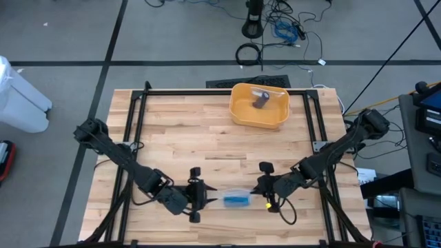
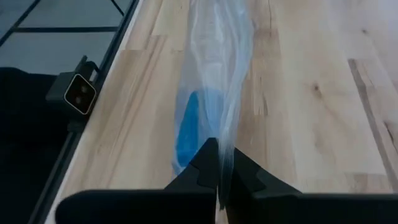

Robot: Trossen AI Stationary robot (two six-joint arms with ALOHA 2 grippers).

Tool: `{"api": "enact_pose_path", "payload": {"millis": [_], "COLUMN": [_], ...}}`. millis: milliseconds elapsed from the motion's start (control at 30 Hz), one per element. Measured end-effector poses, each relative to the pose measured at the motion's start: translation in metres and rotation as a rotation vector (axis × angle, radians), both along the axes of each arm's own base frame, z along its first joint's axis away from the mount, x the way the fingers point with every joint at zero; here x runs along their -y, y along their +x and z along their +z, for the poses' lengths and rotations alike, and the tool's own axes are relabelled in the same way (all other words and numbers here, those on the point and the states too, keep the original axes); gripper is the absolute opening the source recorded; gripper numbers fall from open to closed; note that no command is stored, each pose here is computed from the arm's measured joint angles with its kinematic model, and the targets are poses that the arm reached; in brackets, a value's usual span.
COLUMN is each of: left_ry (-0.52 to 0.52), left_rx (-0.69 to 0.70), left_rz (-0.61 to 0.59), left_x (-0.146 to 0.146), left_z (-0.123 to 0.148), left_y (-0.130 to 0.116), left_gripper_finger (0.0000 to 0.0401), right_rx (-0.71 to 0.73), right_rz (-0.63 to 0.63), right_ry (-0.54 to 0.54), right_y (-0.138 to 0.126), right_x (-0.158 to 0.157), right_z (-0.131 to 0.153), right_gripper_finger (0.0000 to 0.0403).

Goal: Roll bandage
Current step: Close the transparent zip bag

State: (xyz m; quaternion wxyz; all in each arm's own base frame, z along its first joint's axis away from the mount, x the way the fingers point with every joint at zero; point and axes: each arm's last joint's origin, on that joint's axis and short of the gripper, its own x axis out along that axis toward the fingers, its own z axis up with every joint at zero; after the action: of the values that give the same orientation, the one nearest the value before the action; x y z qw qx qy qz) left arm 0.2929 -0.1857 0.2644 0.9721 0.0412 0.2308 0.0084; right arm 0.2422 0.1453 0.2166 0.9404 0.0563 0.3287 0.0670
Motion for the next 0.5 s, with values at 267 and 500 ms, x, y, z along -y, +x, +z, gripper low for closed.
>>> {"api": "enact_pose_path", "payload": {"millis": [267,500], "left_ry": [0.042,-0.004], "left_rx": [-0.045,-0.033], "left_rz": [-0.044,-0.056], "left_x": [-0.024,-0.040], "left_z": [-0.017,-0.014], "left_y": [0.029,0.038], "left_gripper_finger": [0.0228,0.0242], "right_rx": [0.039,0.081], "right_rz": [0.014,-0.052], "right_ry": [-0.047,-0.120], "right_y": [0.012,0.015], "right_x": [0.002,0.006], "right_z": [-0.006,-0.006], "right_gripper_finger": [0.0000,0.0000]}}
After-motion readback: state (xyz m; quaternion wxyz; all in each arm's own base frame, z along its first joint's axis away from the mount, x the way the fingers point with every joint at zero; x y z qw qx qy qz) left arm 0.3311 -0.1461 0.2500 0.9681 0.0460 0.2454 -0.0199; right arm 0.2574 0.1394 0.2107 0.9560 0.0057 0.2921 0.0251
